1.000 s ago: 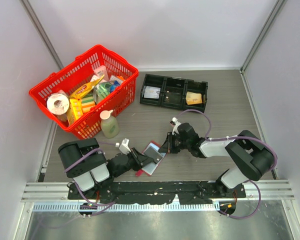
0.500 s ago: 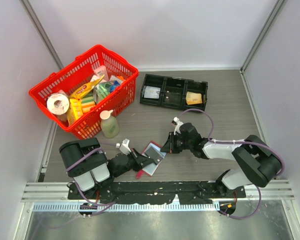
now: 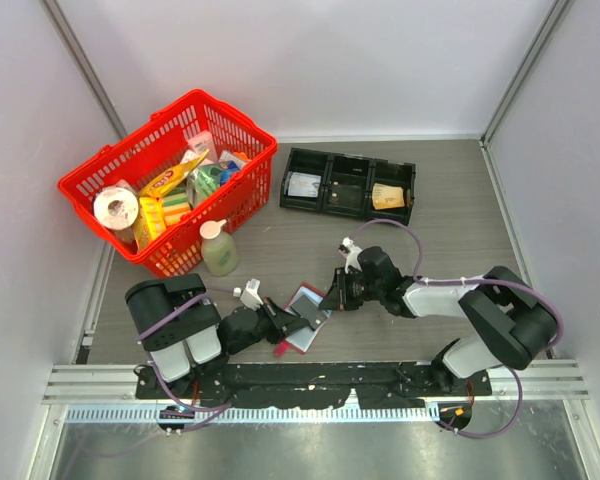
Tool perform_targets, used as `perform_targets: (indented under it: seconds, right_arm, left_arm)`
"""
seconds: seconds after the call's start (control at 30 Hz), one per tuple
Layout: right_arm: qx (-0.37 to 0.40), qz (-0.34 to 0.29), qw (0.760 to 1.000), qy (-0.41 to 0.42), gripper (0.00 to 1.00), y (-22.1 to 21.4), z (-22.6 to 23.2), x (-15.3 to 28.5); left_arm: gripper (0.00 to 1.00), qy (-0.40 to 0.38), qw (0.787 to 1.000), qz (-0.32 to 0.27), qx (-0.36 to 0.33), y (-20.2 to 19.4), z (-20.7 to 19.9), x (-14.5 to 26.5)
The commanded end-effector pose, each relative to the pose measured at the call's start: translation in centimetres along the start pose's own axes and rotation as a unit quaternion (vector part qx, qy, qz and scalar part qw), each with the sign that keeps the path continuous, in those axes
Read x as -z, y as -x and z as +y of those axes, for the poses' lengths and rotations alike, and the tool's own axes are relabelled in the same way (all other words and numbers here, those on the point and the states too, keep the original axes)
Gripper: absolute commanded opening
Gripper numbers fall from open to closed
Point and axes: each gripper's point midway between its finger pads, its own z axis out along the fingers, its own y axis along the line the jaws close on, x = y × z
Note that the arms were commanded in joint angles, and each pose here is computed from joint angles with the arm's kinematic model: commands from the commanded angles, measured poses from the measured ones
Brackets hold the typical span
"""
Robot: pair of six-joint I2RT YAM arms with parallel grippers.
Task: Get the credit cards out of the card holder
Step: Remove the credit card from the card holder.
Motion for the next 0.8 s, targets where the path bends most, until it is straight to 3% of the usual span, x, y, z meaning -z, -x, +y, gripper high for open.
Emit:
perform_targets:
  seconds: [0.0,0.43,0.77]
  right_arm:
    - [0.004,0.017,1.0,0.023,0.12,-0.7,0.4,-0.6]
    - [-0.021,0.065,0.993,-0.097,0.08,-3.4,-4.6,-0.4]
    - [-0.017,0.067,0.99,-0.126,0.06,-3.3,-5.6,-0.2]
  left_arm:
    - [0.0,-0.088,0.996,-0.006,0.01,0.4,-4.2,0.7]
    - [0.01,-0.1,0.994,0.0,0.049,0.5,-5.6,1.8]
    - [0.0,0.002,0.998,0.017,0.053,-0.1,-2.8,3.0]
